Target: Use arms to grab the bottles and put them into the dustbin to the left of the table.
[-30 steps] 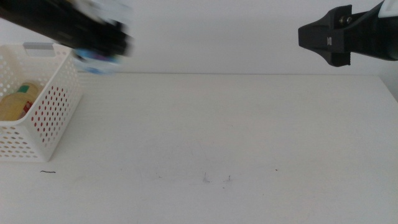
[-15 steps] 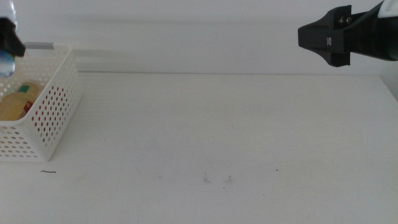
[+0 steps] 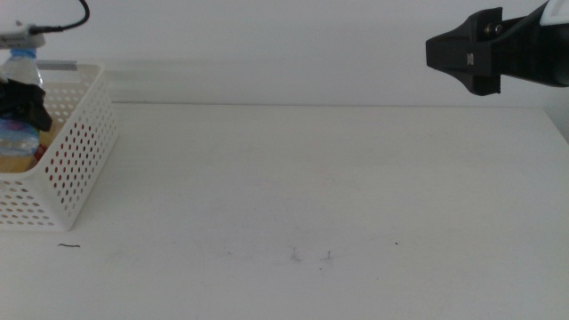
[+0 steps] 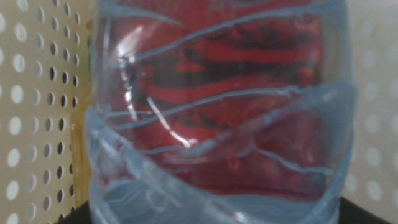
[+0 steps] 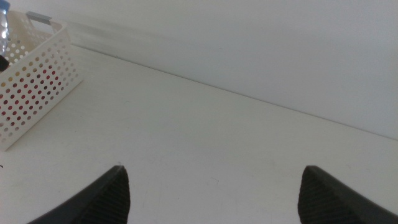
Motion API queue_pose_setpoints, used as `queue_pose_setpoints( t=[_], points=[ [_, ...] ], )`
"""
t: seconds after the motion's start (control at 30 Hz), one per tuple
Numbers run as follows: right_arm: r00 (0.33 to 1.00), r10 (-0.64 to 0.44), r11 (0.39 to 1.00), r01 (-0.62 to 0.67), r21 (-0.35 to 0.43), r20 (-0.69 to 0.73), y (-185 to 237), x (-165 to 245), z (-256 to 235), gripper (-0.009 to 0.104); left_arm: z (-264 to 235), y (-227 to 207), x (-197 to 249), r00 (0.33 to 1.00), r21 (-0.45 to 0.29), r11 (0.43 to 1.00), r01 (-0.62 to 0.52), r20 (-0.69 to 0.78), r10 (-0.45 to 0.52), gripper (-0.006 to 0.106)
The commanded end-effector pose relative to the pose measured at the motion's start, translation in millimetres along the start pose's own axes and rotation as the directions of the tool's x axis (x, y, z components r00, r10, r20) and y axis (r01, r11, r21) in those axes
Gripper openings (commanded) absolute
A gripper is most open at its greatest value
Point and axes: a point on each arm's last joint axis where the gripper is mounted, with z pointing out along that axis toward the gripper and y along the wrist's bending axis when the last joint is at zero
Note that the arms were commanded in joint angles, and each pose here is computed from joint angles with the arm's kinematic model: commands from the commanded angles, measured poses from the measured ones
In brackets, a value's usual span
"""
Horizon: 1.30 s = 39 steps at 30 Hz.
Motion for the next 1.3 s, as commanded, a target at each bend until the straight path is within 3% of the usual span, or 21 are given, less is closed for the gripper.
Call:
queue_pose_setpoints(
  t=[0.0, 0.17, 0.27, 0.5, 0.6, 0.8, 0.93, 1.03, 1.17, 1.27],
  points=[
    [1.0, -0.011, 1.0, 0.011, 0.001, 0.016, 0.0, -1.8, -2.0, 0.09, -3.8, -0.9, -5.1, 0.999, -0.006, 1.0, -0.004, 0.037, 0.004, 0.049],
    [1.0, -0.011, 1.0, 0.011, 0.001, 0.016, 0.0, -1.8, -2.0, 0.09, 0.1, -0.1, -2.2, 1.0, -0.003, 1.0, -0.028, 0.004, 0.028, 0.094],
    [1.0, -0.011, 1.0, 0.011, 0.001, 0.016, 0.0, -1.8, -2.0, 0.09, -6.1, -2.9, -0.5, 0.999, 0.009, 1.0, -0.029, -0.013, 0.03, 0.094],
    [1.0, -0.011, 1.0, 0.011, 0.001, 0.016, 0.0, -1.8, -2.0, 0.089, -59.1, -35.0, -0.4, 1.0, 0.132, 0.991, -0.007, 0.019, 0.005, 0.094],
    [1.0, -0.011, 1.0, 0.011, 0.001, 0.016, 0.0, -1.8, -2.0, 0.089, -87.5, -61.6, -3.6, 0.997, 0.181, 0.983, 0.005, 0.073, -0.019, 0.094],
    [1.0, -0.011, 1.0, 0.011, 0.001, 0.016, 0.0, -1.8, -2.0, 0.089, -147.8, -142.1, -2.6, 0.975, 0.277, 0.953, -0.124, 0.215, 0.065, 0.094],
    [1.0, -0.011, 1.0, 0.011, 0.001, 0.016, 0.0, -1.8, -2.0, 0.089, -192.2, -186.7, 15.4, 0.936, 0.214, 0.94, -0.266, 0.292, 0.199, 0.094],
    [1.0, -0.011, 1.0, 0.011, 0.001, 0.016, 0.0, -1.8, -2.0, 0.089, -223.9, -214.5, 33.1, 0.9, 0.206, 0.917, -0.341, 0.354, 0.255, 0.094],
    [1.0, -0.011, 1.0, 0.011, 0.001, 0.016, 0.0, -1.8, -2.0, 0.089, -252.1, -240.4, 64.8, 0.813, 0.123, 0.911, -0.394, 0.509, 0.283, 0.094],
    [1.0, -0.011, 1.0, 0.011, 0.001, 0.016, 0.0, -1.8, -2.0, 0.089, -259.6, -247.2, 97.1, 0.742, 0.092, 0.923, -0.372, 0.627, 0.237, 0.094]
  ],
)
